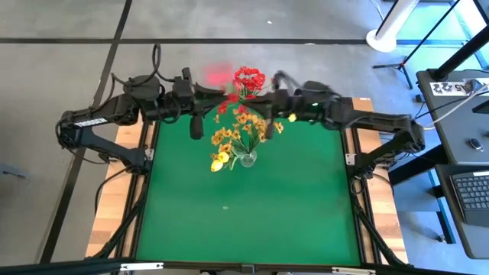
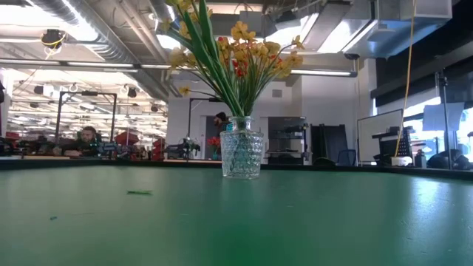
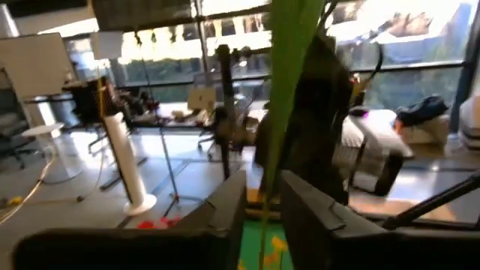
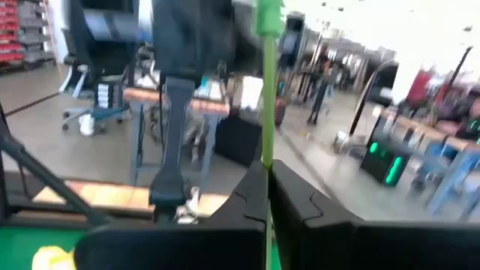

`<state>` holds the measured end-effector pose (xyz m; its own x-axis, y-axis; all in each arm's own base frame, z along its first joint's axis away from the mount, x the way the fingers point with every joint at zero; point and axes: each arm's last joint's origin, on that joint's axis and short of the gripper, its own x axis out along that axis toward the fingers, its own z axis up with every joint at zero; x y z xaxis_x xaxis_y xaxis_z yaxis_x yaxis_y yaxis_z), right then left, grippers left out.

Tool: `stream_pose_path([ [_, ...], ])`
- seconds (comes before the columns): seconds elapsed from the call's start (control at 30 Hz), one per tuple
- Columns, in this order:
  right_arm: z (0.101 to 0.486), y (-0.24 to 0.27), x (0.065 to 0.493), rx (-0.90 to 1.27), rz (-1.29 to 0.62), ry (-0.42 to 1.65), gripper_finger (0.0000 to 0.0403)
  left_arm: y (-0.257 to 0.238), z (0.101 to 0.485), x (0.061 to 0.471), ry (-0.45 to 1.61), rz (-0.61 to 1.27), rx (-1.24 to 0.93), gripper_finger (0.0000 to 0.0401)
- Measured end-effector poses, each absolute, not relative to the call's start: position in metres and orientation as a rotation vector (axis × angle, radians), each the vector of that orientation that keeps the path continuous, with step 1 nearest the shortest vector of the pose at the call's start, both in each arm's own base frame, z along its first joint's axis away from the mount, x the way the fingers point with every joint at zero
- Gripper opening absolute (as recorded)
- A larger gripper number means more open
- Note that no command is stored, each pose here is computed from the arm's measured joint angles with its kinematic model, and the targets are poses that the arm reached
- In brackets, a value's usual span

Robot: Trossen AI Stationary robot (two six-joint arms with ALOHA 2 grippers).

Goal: Sort flowers into vase by color
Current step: Put the red tulip into the blue vase

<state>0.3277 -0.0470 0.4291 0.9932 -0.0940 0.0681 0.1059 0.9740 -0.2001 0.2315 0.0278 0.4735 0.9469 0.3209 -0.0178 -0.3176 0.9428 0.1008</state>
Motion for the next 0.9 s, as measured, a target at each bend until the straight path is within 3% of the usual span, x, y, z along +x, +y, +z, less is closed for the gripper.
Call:
stream_pose_path([
  [0.17,0.453,-0.054,0.294,-0.228,-0.129,-0.1,0.0002,0.029,0.475,0.214,0.076,0.424,0.105,0.0128],
  [0.33,0.453,-0.067,0.27,-0.223,-0.193,-0.114,0.0001,0.03,0.473,0.2,0.136,0.495,0.118,0.0156],
  [0.63,0.389,-0.108,0.246,-0.13,-0.262,-0.172,0.0,0.055,0.434,0.202,0.273,0.523,0.106,0.0155],
  [0.9,0.329,-0.146,0.222,-0.107,-0.27,-0.254,0.0,0.102,0.377,0.195,0.246,0.513,0.009,0.0138],
])
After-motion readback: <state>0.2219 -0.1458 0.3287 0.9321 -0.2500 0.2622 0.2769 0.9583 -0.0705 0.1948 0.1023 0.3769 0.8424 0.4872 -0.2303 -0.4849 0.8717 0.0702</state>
